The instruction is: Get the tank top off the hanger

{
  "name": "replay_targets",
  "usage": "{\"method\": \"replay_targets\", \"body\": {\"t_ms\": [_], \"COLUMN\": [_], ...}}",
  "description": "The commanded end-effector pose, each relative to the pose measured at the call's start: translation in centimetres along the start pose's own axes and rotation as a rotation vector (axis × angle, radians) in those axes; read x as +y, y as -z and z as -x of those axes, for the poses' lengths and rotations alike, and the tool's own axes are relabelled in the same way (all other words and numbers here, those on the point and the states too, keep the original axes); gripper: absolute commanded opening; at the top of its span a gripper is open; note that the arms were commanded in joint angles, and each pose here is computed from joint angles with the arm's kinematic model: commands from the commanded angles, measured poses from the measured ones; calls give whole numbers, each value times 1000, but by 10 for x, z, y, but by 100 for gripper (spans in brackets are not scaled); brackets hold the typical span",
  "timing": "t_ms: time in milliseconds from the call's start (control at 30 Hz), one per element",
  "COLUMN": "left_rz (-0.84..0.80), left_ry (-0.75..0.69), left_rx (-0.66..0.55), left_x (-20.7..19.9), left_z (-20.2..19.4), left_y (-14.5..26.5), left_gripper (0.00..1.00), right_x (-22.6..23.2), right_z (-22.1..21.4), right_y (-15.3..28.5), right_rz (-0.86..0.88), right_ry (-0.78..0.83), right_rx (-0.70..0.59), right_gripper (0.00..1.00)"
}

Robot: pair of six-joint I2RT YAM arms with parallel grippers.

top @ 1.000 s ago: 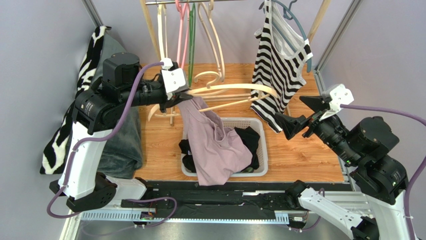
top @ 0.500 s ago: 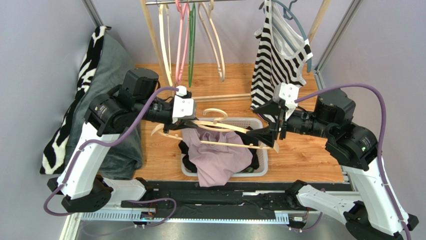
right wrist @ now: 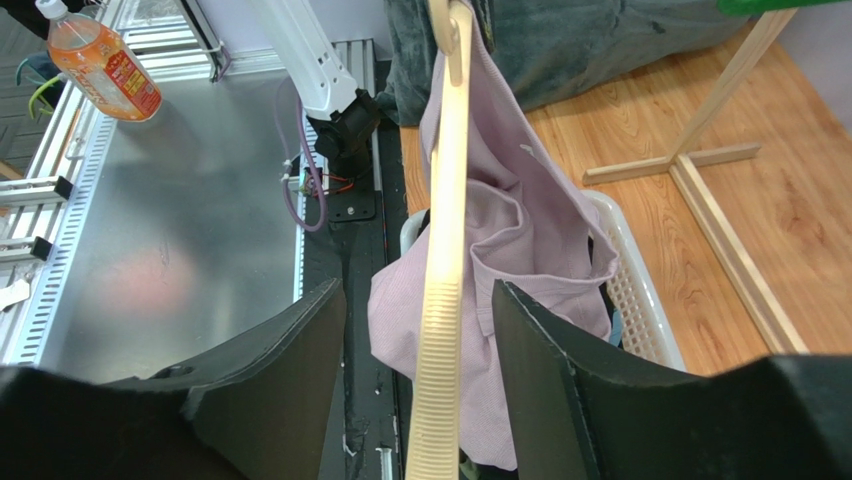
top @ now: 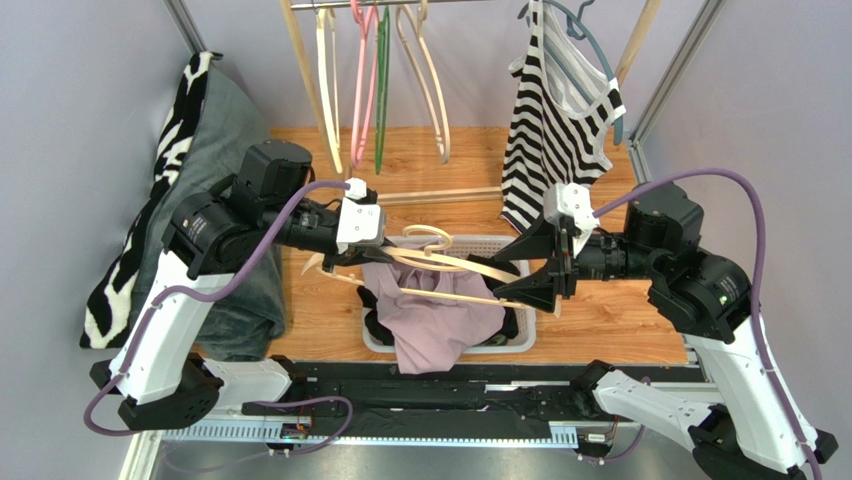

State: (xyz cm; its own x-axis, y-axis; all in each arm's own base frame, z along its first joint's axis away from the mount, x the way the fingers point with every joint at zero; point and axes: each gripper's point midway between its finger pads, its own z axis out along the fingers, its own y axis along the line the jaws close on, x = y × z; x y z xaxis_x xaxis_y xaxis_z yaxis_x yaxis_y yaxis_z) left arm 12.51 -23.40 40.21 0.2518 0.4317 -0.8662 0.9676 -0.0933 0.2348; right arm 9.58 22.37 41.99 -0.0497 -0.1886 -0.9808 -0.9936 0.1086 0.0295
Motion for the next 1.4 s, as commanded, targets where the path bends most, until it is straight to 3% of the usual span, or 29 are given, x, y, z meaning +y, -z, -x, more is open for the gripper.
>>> {"method": "replay_targets", "body": {"t_ms": [0,300,400,433,500,600,633,667,733,767,1100,1233,1367], "left_rz": [-11,-10,-3,2,24,102,132,153,227,257,420,301,80], "left_ry": [-56,-57,-61,-62,-53,-38,-31,-32,-6,12,-9,59,240], "left_rx": [-76,-87,-93,-94,-90,-104,-93,-97,-95,-100,-90,-97,-69], "left_x": [-6,-8,-7,-6,-1,16,23,27,42,46,47,24,-5], "left_z": [21,24,26,27,28,35,34,36,39,41,46,28,-20], "left_y": [7,10,11,10,11,11,11,12,15,18,55,35,-17], "left_gripper": [0,0,0,0,0,1,8,34,68,99,99,99,99], "right_x": [-8,-17,-19,-19,-21,-26,-27,-27,-30,-29,-25,-17,-12], "right_z": [-7,-15,-15,-15,-13,-8,-8,-5,-3,-1,-6,-10,-5], "right_y": [-7,-12,-13,-12,-11,-5,-4,-2,4,9,56,68,76], "right_rz": [-13,-59,-75,-83,-99,-158,-173,-186,-227,-245,-425,-444,-454], "right_ry": [-50,-73,-79,-77,-77,-73,-80,-73,-62,-50,-8,-36,-27], "right_rx": [32,75,84,87,84,67,61,48,38,24,3,15,-15], "right_gripper": [59,52,39,21,0,0,0,0,0,0,0,0,0]}}
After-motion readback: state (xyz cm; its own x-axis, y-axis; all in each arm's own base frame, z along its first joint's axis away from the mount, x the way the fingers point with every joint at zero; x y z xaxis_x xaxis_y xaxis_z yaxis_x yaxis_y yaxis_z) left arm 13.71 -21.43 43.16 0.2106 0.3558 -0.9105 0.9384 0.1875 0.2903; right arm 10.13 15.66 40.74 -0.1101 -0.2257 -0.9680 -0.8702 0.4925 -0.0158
